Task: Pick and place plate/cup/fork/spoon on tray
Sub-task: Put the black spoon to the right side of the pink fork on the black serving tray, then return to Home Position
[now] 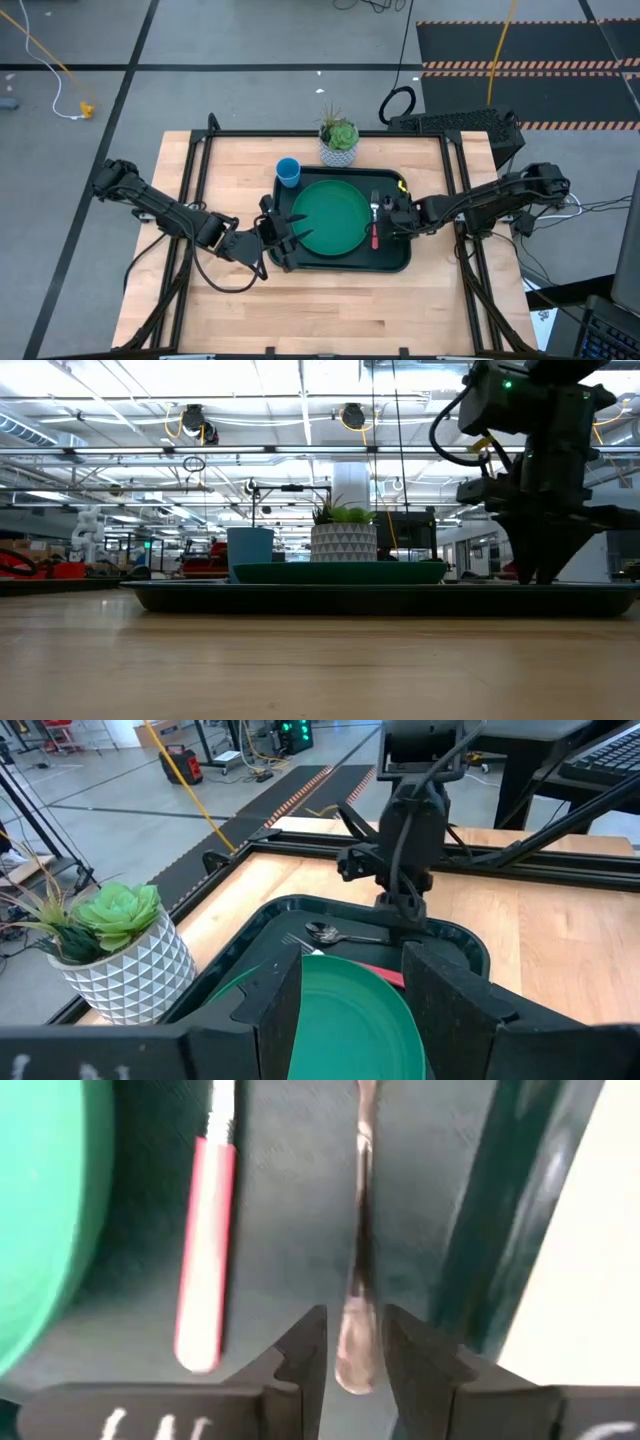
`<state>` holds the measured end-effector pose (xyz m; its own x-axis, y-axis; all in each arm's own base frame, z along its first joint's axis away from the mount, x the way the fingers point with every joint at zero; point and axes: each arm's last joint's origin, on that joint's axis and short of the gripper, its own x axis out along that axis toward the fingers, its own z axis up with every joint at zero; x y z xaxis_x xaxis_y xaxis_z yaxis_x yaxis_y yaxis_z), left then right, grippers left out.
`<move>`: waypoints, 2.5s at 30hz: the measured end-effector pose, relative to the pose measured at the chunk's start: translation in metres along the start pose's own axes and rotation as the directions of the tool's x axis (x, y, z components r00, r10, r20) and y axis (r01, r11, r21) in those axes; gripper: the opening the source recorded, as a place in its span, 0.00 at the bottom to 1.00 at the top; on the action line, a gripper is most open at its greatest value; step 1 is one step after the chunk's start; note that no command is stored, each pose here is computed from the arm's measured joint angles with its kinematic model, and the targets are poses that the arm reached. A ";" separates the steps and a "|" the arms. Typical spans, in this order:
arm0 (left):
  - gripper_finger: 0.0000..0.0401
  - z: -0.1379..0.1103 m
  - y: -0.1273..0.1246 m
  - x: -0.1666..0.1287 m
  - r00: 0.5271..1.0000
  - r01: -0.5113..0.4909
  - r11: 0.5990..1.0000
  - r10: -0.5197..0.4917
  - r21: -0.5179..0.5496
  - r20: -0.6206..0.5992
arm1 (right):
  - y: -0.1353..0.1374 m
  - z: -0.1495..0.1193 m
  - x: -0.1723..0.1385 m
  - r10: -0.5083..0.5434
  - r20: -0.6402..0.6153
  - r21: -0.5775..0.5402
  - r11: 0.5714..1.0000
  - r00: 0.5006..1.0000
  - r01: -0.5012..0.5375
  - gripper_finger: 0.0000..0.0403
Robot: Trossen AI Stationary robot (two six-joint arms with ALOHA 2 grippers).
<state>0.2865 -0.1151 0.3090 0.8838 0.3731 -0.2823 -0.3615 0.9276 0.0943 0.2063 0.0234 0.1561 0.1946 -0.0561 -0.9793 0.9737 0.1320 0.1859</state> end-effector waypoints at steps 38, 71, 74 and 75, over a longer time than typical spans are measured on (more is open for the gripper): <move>0.44 0.000 0.000 0.000 1.000 0.003 1.000 -0.003 -0.003 0.002 | 0.011 -0.016 0.017 0.015 0.039 0.002 1.000 0.999 -0.016 0.21; 0.44 -0.001 -0.001 -0.001 1.000 0.006 0.998 -0.006 0.059 -0.004 | 0.015 -0.007 -0.038 0.370 0.179 -0.339 0.893 0.911 -0.296 0.21; 0.44 -0.002 -0.004 -0.004 1.000 0.017 0.996 -0.016 0.083 -0.009 | 0.017 -0.005 -0.054 0.485 0.200 -0.491 0.802 0.851 -0.341 0.21; 0.44 -0.002 -0.005 -0.005 1.000 0.017 0.995 -0.017 0.096 -0.009 | 0.017 -0.004 -0.058 0.516 0.201 -0.545 0.765 0.833 -0.343 0.21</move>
<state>0.2831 -0.1214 0.3076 0.8870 0.3575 -0.2921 -0.3160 0.9314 0.1803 0.2114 0.0333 0.2162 0.6883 -0.1772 -0.7034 0.6134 0.6598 0.4341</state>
